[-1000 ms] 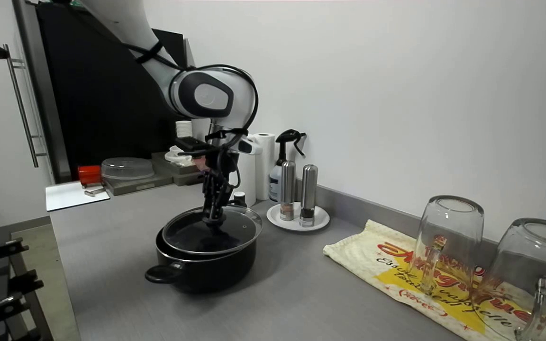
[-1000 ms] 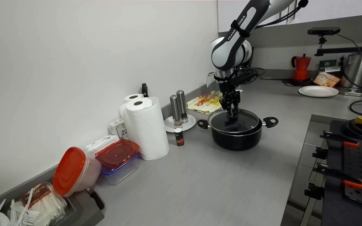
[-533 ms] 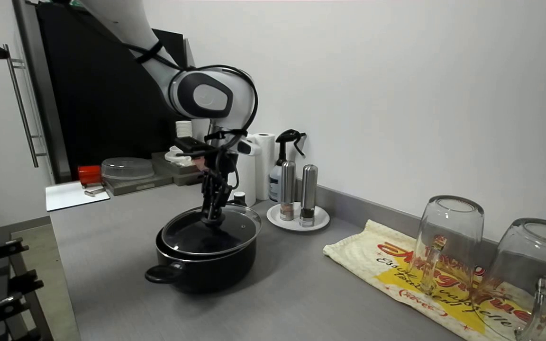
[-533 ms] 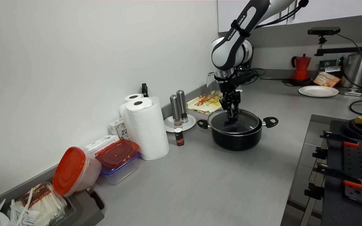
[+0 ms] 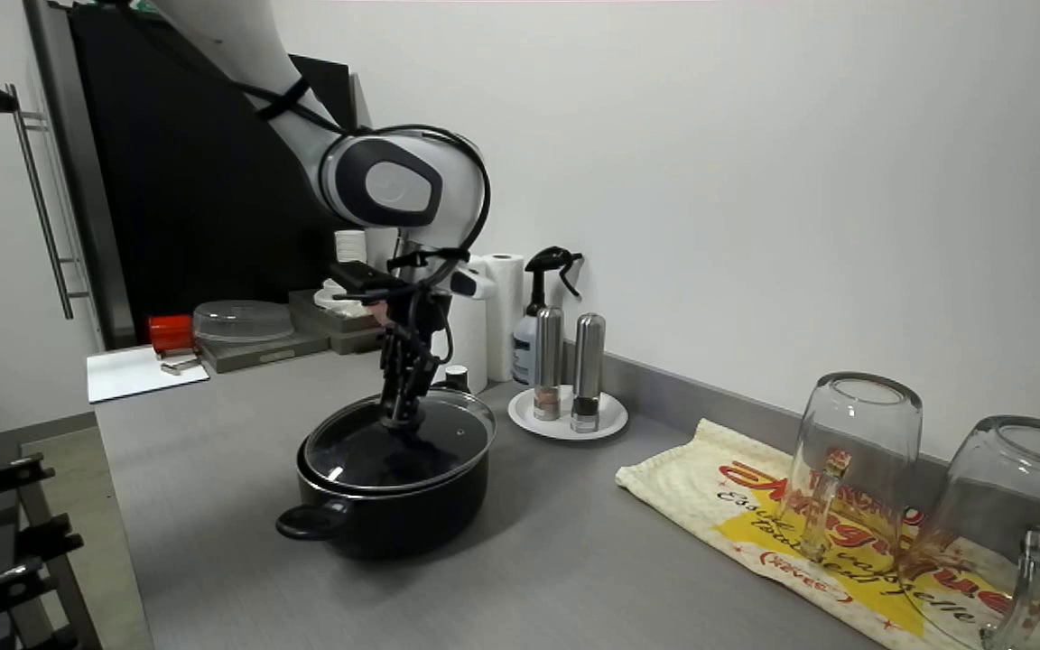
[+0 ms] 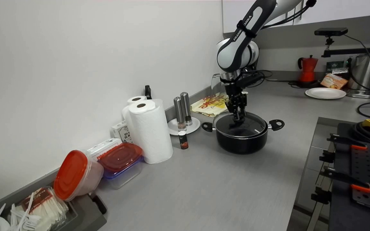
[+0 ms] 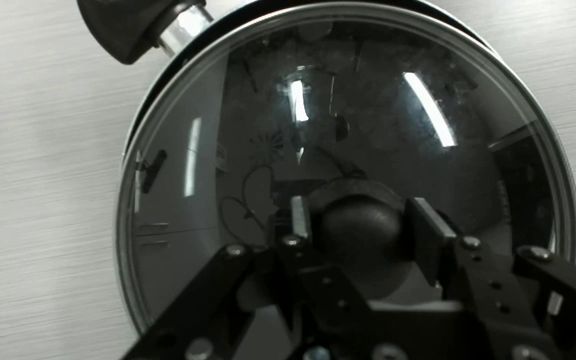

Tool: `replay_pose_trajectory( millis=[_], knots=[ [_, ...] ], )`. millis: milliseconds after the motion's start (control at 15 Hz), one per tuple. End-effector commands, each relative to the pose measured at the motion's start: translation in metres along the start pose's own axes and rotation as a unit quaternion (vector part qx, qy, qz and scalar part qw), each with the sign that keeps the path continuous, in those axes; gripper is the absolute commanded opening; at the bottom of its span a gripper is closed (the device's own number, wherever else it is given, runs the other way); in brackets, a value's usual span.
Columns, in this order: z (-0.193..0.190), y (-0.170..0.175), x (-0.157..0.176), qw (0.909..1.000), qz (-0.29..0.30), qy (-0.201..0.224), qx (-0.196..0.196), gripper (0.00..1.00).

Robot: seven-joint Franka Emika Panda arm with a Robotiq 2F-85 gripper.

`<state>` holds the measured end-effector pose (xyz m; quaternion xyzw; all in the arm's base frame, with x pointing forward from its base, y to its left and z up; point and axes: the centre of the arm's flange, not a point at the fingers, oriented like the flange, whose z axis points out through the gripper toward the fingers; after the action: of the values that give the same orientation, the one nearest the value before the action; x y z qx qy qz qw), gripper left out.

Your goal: Put the lid on the pot

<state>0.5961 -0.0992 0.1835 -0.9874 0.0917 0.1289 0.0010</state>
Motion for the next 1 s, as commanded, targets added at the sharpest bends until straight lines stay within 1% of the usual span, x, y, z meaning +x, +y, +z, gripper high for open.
replay_pose_trajectory(
  millis=[0,533,933],
  knots=[
    [-0.0102,-0.0019,-0.0171,0.9997,-0.017,-0.010,0.017,0.25],
    [-0.0086,-0.0051,-0.0237,0.9984,-0.045,-0.033,0.011,0.25],
    [-0.0061,-0.0056,-0.0228,0.9980,-0.051,-0.036,0.005,0.25]
  ],
)
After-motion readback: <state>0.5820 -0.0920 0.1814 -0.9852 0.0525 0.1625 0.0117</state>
